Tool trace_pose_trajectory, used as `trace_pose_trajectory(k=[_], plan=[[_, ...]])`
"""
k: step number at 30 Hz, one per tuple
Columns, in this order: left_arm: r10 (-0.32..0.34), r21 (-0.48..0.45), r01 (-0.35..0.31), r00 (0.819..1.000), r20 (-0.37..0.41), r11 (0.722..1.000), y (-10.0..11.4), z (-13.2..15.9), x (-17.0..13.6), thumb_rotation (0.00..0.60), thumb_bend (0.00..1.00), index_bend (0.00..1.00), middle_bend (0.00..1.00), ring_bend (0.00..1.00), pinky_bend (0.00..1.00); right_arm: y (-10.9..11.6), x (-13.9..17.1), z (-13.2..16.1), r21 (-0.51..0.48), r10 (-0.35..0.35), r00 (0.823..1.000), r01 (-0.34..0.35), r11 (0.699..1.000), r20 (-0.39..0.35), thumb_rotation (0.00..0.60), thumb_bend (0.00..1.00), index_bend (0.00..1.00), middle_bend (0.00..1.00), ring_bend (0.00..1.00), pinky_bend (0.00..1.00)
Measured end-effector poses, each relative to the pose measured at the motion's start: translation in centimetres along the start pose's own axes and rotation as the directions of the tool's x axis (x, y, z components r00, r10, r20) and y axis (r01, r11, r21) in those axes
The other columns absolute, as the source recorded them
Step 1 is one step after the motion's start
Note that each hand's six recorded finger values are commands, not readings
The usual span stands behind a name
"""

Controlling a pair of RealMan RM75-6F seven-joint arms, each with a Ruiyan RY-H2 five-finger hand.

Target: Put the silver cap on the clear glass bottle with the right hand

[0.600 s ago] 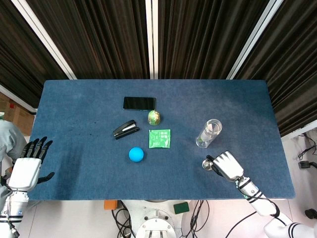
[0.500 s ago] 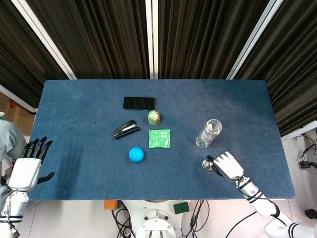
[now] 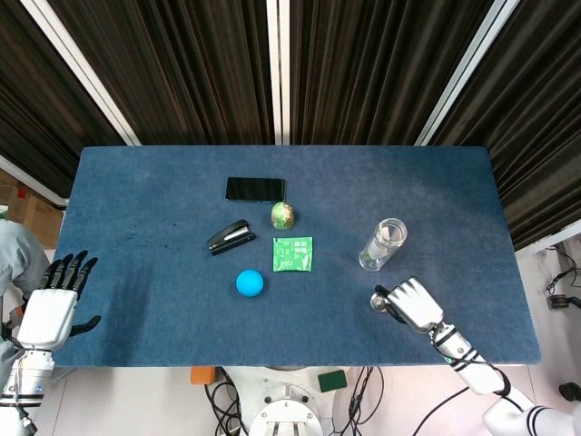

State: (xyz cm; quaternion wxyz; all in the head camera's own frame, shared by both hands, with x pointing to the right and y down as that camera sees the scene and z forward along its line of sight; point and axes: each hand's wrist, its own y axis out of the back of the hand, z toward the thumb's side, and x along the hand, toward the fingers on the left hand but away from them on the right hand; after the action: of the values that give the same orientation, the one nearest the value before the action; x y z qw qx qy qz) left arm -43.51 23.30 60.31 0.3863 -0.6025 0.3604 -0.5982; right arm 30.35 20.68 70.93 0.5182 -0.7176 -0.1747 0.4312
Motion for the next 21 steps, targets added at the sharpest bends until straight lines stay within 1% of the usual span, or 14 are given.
trace_pose_trajectory(k=[2, 8, 16, 21], plan=[[0.000, 0.000, 0.000, 1.000, -0.002, 1.000, 0.00, -0.05, 0.01, 0.600, 0.00, 0.10, 0.03, 0.01, 0.10, -0.05, -0.06, 0.10, -0.001, 0.003, 1.000, -0.003, 1.000, -0.002, 0.600, 0.35, 0.45, 0.95, 0.99, 1.00], [-0.001, -0.002, 0.001, 1.000, -0.003, 1.000, -0.03, -0.18, 0.00, 0.600, 0.00, 0.10, 0.03, 0.01, 0.10, -0.34, -0.23, 0.24, 0.004, 0.017, 1.000, -0.017, 1.000, -0.003, 0.600, 0.35, 0.48, 0.95, 0.99, 1.00], [-0.002, -0.005, 0.002, 1.000, -0.009, 1.000, -0.11, -0.50, -0.12, 0.600, 0.00, 0.10, 0.03, 0.01, 0.10, -0.39, -0.41, 0.37, 0.007, 0.013, 1.000, -0.013, 1.000, 0.001, 0.600, 0.35, 0.54, 0.95, 0.99, 1.00], [-0.001, -0.006, 0.001, 1.000, -0.012, 1.000, -0.15, -0.65, -0.16, 0.600, 0.00, 0.10, 0.03, 0.01, 0.10, -0.52, -0.54, 0.42, 0.011, 0.018, 1.000, -0.018, 1.000, 0.003, 0.600, 0.36, 0.55, 0.95, 0.99, 1.00]])
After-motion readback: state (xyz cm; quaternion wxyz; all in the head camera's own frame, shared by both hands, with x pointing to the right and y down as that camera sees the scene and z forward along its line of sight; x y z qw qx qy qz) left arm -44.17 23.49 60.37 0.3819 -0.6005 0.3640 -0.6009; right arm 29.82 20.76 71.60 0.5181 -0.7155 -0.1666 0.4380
